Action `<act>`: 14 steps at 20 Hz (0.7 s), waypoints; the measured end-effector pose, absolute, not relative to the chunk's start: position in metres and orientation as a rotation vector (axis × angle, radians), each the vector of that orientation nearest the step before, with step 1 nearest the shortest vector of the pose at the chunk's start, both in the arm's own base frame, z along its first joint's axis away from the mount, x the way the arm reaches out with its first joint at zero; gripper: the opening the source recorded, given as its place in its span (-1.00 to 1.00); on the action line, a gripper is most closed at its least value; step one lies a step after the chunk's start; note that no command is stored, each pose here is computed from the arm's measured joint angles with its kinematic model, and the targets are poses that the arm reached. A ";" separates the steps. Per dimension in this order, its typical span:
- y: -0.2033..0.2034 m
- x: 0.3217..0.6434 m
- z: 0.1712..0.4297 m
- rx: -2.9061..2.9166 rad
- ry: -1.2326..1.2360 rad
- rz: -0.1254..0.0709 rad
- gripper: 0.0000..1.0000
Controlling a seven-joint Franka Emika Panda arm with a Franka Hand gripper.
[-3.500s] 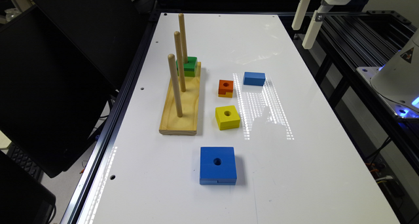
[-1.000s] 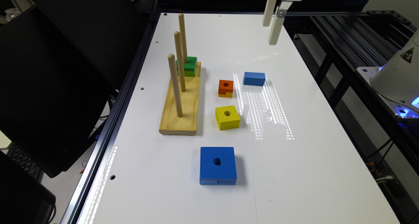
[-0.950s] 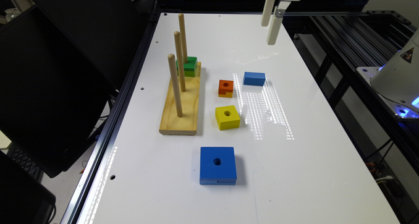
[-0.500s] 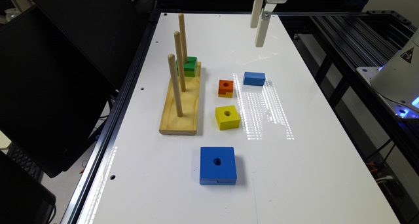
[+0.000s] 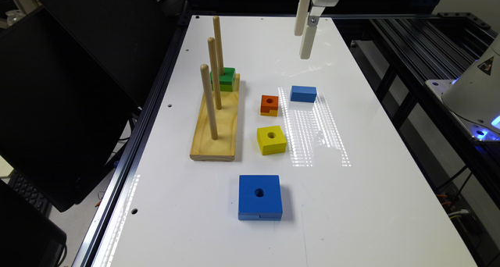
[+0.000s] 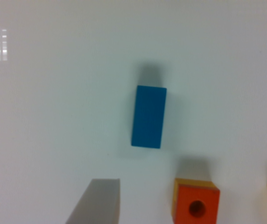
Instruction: Pick up yellow block.
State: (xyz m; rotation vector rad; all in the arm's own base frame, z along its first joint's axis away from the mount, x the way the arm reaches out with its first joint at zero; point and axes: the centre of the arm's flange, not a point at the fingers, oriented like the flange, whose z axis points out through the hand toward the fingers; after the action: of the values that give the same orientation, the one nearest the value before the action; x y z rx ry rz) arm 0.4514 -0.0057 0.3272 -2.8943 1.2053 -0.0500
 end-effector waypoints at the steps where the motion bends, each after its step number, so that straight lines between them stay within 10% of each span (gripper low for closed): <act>1: 0.000 0.454 0.327 -2.894 1.206 -0.050 1.00; 14: 0.018 0.468 0.323 -2.890 1.209 -0.043 1.00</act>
State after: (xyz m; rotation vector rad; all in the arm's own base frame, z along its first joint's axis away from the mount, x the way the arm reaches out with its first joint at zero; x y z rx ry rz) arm 0.4682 0.0179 0.3231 -2.8900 1.2093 -0.0427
